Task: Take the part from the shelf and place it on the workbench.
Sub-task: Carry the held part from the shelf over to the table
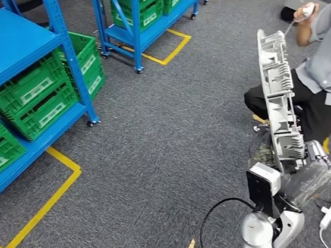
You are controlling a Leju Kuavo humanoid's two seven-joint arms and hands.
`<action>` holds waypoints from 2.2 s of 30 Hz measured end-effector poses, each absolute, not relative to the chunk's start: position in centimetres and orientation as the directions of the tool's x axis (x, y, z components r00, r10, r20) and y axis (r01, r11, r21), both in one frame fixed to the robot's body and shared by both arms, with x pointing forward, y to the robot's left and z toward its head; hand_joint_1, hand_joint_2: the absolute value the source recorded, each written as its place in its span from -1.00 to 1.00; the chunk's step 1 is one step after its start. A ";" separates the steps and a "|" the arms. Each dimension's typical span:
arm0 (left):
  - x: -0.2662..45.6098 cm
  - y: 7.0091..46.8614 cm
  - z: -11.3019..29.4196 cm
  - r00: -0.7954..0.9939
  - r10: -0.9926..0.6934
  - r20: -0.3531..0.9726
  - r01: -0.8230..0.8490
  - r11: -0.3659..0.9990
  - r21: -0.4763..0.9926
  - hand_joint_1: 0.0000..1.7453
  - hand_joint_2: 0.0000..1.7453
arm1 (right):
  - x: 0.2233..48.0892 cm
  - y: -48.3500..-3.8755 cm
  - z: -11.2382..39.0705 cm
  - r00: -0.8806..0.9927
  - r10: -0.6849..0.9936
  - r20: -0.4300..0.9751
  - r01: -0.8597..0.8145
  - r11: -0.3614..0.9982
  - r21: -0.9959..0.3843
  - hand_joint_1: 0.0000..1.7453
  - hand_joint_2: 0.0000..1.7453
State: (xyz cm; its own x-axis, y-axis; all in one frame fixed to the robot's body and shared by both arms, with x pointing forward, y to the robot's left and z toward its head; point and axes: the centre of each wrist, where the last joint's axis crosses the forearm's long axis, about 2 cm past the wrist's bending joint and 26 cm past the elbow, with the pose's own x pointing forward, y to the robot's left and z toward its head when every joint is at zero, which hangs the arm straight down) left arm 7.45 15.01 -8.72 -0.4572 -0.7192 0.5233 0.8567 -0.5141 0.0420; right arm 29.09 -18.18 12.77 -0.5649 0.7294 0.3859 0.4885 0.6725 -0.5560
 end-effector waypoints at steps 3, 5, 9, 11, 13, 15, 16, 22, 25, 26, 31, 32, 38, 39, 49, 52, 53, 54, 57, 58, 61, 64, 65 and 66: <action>7.4 15.0 -8.7 -0.460 -0.718 0.523 0.853 -0.520 0.038 -1.00 1.00 | 29.1 -18.1 12.8 -0.566 0.729 0.385 0.488 0.673 -0.556 1.00 1.00; 7.4 15.1 -8.7 -0.461 -0.717 0.523 0.852 -0.522 0.036 -1.00 1.00 | 29.1 -18.2 12.8 -0.562 0.729 0.390 0.487 0.673 -0.557 1.00 1.00; 7.4 15.1 -8.7 -0.461 -0.715 0.525 0.850 -0.526 0.030 -1.00 1.00 | 29.1 -18.2 12.7 -0.559 0.727 0.398 0.486 0.676 -0.553 1.00 1.00; 7.4 15.2 -8.8 -0.463 -0.714 0.526 0.848 -0.530 0.027 -1.00 1.00 | 29.1 -18.2 12.7 -0.560 0.726 0.399 0.485 0.678 -0.552 1.00 1.00; 7.5 15.2 -8.8 -0.466 -0.712 0.525 0.845 -0.533 0.027 -1.00 1.00 | 29.1 -18.2 12.7 -0.558 0.726 0.402 0.485 0.678 -0.552 1.00 1.00; 7.6 15.3 -8.8 -0.469 -0.711 0.524 0.844 -0.536 0.027 -1.00 1.00 | 29.1 -18.2 12.7 -0.557 0.727 0.402 0.485 0.678 -0.552 1.00 1.00; 7.6 15.3 -8.8 -0.470 -0.710 0.524 0.843 -0.538 0.027 -1.00 1.00 | 29.1 -18.2 12.7 -0.557 0.727 0.402 0.485 0.678 -0.552 1.00 1.00; 7.6 15.4 -8.8 -0.469 -0.698 0.541 0.839 -0.543 0.026 -1.00 1.00 | 28.9 -18.4 12.5 -0.551 0.728 0.407 0.486 0.677 -0.553 1.00 1.00; 7.5 15.5 -8.8 -0.463 -0.693 0.553 0.840 -0.543 0.024 -1.00 1.00 | 28.9 -18.5 12.7 -0.549 0.730 0.407 0.494 0.676 -0.547 1.00 1.00; 7.5 15.5 -8.8 -0.462 -0.692 0.555 0.840 -0.542 0.023 -1.00 1.00 | 28.9 -18.6 12.7 -0.547 0.731 0.407 0.497 0.675 -0.545 1.00 1.00; 7.6 15.4 -8.8 -0.460 -0.689 0.561 0.841 -0.541 0.025 -1.00 1.00 | 28.7 -19.0 12.6 -0.539 0.736 0.409 0.503 0.671 -0.544 1.00 1.00; 7.6 15.4 -8.8 -0.460 -0.688 0.561 0.841 -0.541 0.025 -1.00 1.00 | 28.7 -19.0 12.6 -0.540 0.736 0.409 0.504 0.671 -0.544 1.00 1.00; 7.6 15.4 -8.8 -0.458 -0.686 0.565 0.840 -0.541 0.025 -1.00 1.00 | 28.5 -19.1 12.4 -0.533 0.740 0.411 0.504 0.667 -0.549 1.00 1.00; 7.6 15.4 -8.8 -0.458 -0.685 0.566 0.840 -0.541 0.025 -1.00 1.00 | 28.5 -19.1 12.4 -0.532 0.740 0.410 0.504 0.667 -0.549 1.00 1.00; 7.7 15.4 -8.8 -0.445 -0.668 0.596 0.841 -0.540 0.023 -1.00 1.00 | 28.0 -19.5 12.8 -0.528 0.746 0.406 0.525 0.663 -0.535 1.00 1.00; 7.7 15.4 -8.8 -0.443 -0.667 0.599 0.841 -0.541 0.021 -1.00 1.00 | 27.8 -19.6 12.7 -0.525 0.744 0.414 0.525 0.665 -0.531 1.00 1.00; 7.7 15.4 -8.8 -0.443 -0.666 0.600 0.841 -0.541 0.020 -1.00 1.00 | 27.8 -19.6 12.7 -0.523 0.744 0.416 0.525 0.666 -0.530 1.00 1.00; 7.7 15.4 -8.8 -0.442 -0.666 0.601 0.841 -0.541 0.018 -1.00 1.00 | 27.7 -19.6 12.7 -0.523 0.743 0.417 0.526 0.667 -0.529 1.00 1.00; 7.6 15.5 -8.8 -0.439 -0.667 0.602 0.840 -0.542 0.012 -1.00 1.00 | 27.7 -19.6 12.7 -0.523 0.743 0.417 0.527 0.667 -0.526 1.00 1.00; 7.6 15.5 -8.8 -0.438 -0.667 0.603 0.840 -0.542 0.011 -1.00 1.00 | 27.7 -19.6 12.7 -0.523 0.743 0.418 0.528 0.667 -0.526 1.00 1.00; 7.7 15.4 -8.7 -0.437 -0.664 0.607 0.840 -0.543 0.012 -1.00 1.00 | 27.5 -19.8 12.7 -0.518 0.745 0.420 0.530 0.665 -0.526 1.00 1.00; 7.7 15.3 -8.7 -0.434 -0.663 0.610 0.840 -0.543 0.007 -1.00 1.00 | 27.4 -19.9 12.7 -0.517 0.746 0.420 0.533 0.665 -0.524 1.00 1.00; 7.7 15.3 -8.7 -0.433 -0.663 0.610 0.840 -0.543 0.006 -1.00 1.00 | 27.4 -19.9 12.7 -0.516 0.746 0.421 0.533 0.665 -0.524 1.00 1.00; 7.7 15.3 -8.7 -0.432 -0.663 0.611 0.840 -0.543 0.004 -1.00 1.00 | 27.3 -19.9 12.6 -0.515 0.746 0.423 0.532 0.665 -0.525 1.00 1.00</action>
